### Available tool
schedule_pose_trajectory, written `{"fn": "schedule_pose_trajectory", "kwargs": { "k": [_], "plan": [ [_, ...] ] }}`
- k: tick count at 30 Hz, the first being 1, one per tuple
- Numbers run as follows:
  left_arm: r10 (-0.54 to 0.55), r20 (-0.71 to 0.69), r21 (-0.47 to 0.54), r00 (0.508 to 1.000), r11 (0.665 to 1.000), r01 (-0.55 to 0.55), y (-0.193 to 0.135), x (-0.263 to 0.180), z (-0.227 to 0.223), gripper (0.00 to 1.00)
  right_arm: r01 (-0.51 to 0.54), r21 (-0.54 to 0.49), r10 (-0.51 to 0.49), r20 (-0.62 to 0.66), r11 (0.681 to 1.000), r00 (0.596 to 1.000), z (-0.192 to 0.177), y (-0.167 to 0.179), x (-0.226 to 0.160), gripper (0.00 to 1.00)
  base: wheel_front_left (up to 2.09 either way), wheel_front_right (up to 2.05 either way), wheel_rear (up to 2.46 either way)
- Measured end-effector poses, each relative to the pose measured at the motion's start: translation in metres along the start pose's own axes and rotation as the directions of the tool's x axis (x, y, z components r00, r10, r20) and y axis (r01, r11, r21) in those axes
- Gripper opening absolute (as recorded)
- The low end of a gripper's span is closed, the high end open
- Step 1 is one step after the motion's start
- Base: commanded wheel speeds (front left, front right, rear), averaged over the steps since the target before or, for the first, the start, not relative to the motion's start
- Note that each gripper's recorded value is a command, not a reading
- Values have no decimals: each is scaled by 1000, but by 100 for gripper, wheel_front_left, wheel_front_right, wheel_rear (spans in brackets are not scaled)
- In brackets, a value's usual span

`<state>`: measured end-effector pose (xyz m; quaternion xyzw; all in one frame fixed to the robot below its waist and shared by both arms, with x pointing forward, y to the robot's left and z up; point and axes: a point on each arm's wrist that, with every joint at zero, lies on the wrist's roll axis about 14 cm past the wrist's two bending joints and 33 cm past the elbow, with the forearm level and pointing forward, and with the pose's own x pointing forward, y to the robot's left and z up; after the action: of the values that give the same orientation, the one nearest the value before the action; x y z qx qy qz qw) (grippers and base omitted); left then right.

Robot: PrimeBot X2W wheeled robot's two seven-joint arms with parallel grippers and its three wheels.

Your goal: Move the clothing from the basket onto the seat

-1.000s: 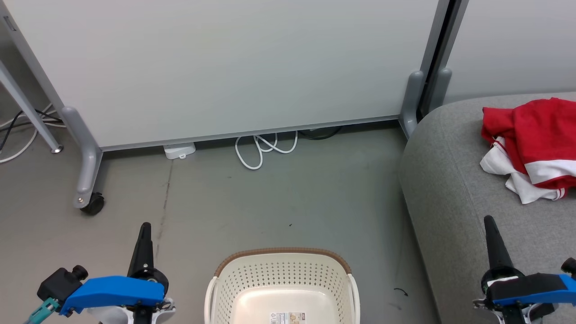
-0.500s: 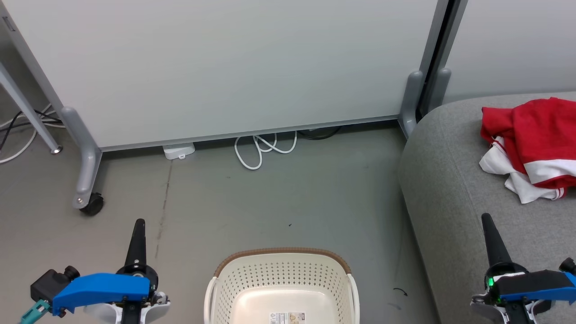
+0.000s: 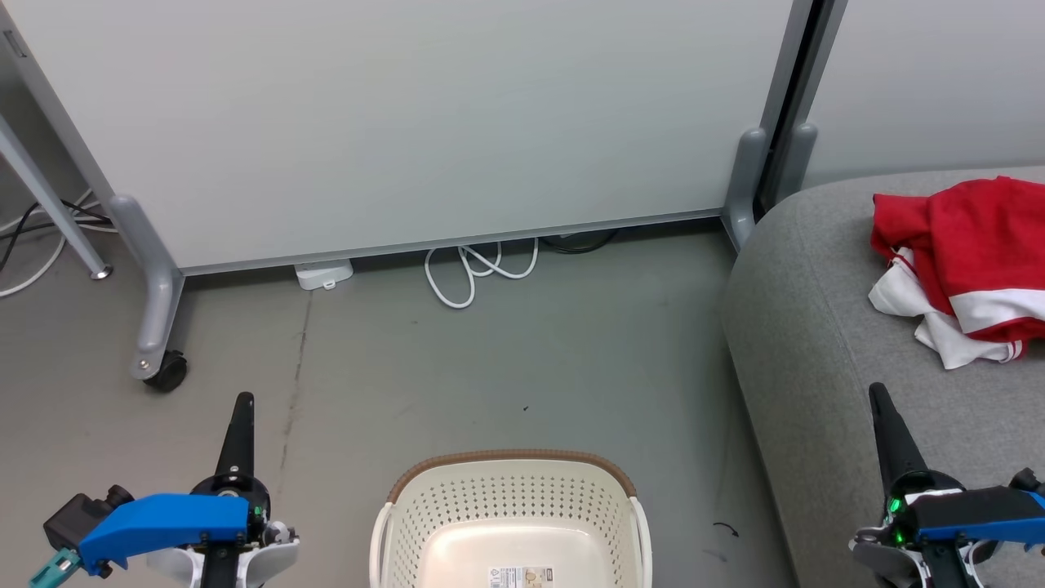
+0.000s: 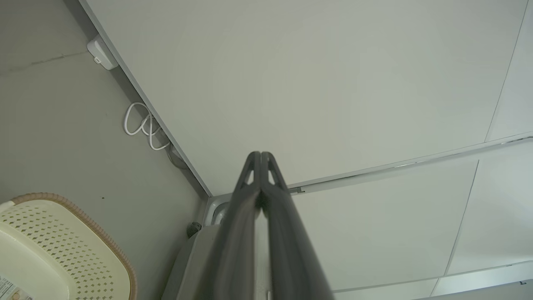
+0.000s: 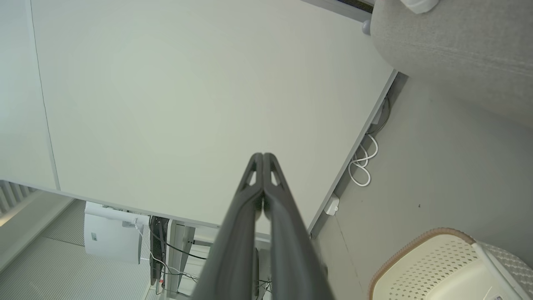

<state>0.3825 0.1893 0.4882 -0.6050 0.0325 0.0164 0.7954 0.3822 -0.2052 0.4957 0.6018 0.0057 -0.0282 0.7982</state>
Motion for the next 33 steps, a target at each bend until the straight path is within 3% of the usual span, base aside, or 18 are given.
{"fn": "schedule_pose_trajectory", "kwargs": {
  "k": [33],
  "plan": [
    [-42,24,-246,999,968,47,-10,3,13,0,-31,258,39,-26,966,999,-3,9,4,0,0,0,0]
  ]
}}
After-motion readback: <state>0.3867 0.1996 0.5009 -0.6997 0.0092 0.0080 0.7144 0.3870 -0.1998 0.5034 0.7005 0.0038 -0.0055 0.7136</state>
